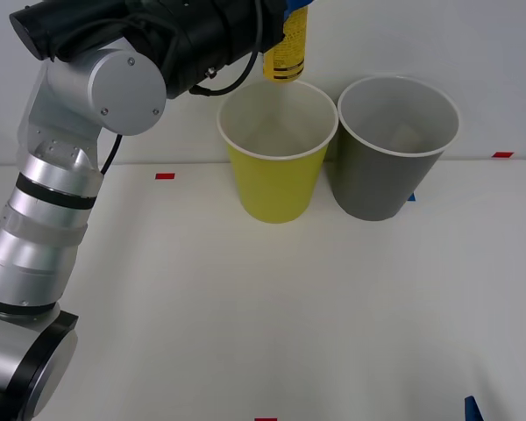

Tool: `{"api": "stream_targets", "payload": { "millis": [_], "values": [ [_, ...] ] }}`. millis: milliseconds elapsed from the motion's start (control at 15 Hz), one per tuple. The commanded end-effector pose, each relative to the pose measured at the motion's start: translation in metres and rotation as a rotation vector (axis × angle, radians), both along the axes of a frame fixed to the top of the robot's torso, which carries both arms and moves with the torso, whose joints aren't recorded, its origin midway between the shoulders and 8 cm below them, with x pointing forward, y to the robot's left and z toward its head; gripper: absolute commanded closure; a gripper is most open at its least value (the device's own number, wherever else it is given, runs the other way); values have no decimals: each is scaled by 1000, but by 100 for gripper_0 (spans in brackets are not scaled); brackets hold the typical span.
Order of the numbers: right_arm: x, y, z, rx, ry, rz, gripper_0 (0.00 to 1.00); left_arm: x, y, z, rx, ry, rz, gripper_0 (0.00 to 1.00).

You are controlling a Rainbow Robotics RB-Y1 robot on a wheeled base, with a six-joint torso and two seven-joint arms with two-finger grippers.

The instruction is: Put cans in the gray bin and PET bottles in the light green bin.

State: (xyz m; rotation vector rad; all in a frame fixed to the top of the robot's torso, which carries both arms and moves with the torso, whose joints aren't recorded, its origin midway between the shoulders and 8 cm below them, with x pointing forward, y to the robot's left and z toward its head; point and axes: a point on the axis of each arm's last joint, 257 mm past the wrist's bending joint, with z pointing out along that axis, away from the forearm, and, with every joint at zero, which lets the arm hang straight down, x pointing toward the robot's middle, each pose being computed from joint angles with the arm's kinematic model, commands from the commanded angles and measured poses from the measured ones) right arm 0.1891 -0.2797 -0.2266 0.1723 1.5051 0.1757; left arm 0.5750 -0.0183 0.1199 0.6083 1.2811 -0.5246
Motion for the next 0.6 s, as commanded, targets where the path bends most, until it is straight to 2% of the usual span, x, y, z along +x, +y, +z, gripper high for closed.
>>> {"api": "stream_targets", "payload": {
  "millis": [67, 467, 533, 600],
  "values": [
    [0, 0, 0, 0, 0, 0, 0, 5, -1, -6, 12, 0, 11, 100],
    [0, 0, 0, 0, 0, 0, 0, 4, -7, -7, 27, -15, 15, 99],
    [0, 0, 0, 0, 0, 0, 0, 3, -8, -6, 25, -17, 12, 25],
    [0, 0, 0, 0, 0, 0, 0, 2, -8, -7, 25, -16, 11, 0]
  ]
}}
